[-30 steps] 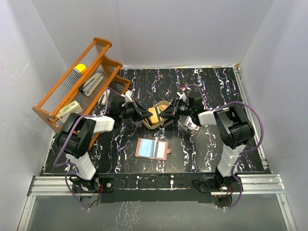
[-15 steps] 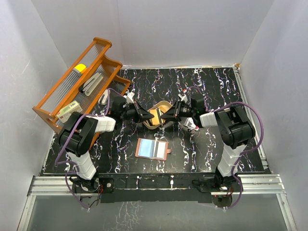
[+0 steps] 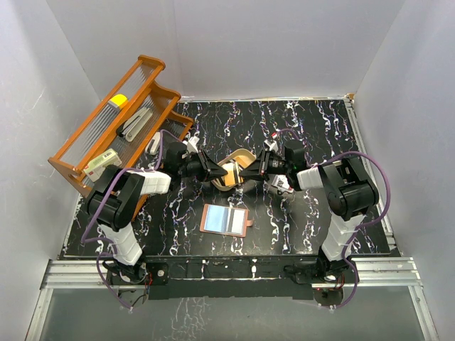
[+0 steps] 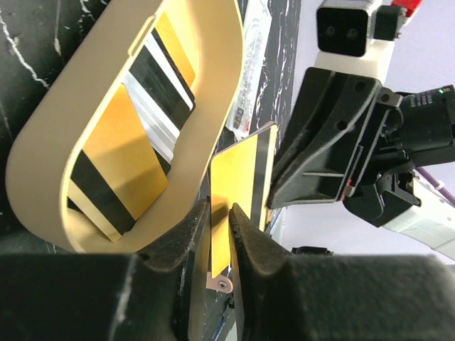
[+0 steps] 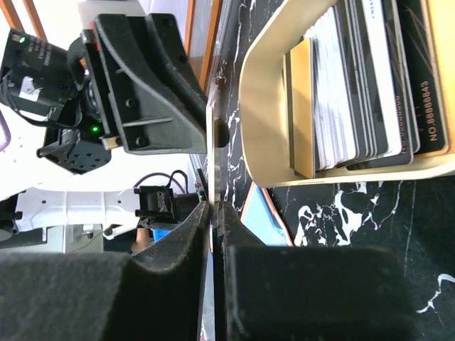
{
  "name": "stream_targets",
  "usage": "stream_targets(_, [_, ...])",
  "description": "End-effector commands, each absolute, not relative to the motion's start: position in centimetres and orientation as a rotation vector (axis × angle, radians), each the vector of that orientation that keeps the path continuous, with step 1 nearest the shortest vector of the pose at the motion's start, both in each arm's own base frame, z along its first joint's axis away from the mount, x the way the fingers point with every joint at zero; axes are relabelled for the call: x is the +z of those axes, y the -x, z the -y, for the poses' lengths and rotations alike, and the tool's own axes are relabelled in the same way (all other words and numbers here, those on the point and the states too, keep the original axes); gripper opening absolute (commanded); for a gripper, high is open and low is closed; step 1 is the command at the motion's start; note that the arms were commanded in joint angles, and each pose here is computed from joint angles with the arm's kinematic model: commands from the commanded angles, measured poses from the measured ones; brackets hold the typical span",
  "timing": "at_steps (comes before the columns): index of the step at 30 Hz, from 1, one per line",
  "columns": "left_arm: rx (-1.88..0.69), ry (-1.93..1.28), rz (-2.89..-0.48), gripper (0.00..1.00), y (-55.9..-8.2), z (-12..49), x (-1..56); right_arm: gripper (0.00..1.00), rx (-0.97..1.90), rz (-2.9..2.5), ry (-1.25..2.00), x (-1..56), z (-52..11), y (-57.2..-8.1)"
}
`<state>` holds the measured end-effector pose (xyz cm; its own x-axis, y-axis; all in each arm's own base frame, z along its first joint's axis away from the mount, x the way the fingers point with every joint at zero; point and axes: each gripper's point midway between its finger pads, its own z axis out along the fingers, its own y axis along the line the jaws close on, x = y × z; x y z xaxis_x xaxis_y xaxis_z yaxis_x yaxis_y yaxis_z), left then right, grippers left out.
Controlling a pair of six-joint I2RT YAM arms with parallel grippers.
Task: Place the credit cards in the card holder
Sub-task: Place the credit card in the storage box.
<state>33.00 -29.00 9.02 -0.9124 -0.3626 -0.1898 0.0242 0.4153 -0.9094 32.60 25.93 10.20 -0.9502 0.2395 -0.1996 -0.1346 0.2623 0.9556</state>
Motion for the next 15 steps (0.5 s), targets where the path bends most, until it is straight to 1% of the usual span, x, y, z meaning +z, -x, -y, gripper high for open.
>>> stream_targets(1, [-1.476, 0.267, -2.301, 0.19, -33.8, 28.8, 9.4, 0.03, 1.783, -2.105, 0.041, 13.9, -25.9, -32.5])
stream_targets(5, [-1.49, 0.268, -2.3, 0.21, -33.7, 28.9, 9.4, 0.02, 1.784, -2.094, 0.046, 14.3, -25.9, -32.5])
stream_targets(7, [-1.498, 0.266, -2.295, 0.17, -33.6, 28.9, 9.5, 0.01, 1.785, -2.098, 0.042, 14.2, -25.9, -32.5])
stream_targets(8, [-1.507, 0.262, -2.292, 0.16, -33.6, 29.0, 9.5, 0.01, 1.785, -2.099, 0.041, 14.1, -25.9, -32.5])
stream_targets(10, [-1.543, 0.268, -2.284, 0.22, -33.4, 29.2, 9.9, 0.0, 1.781, -2.102, 0.031, 14.0, -25.9, -32.6])
stream_targets(12, [-1.588, 0.258, -2.255, 0.31, -33.2, 29.4, 10.6, 0.0, 1.777, -2.101, 0.023, 14.0, -25.9, -32.8])
stream_targets(15, [-1.622, 0.24, -2.226, 0.35, -33.2, 29.6, 11.3, 0.0, 1.763, -2.104, 0.004, 13.8, -26.0, -33.4])
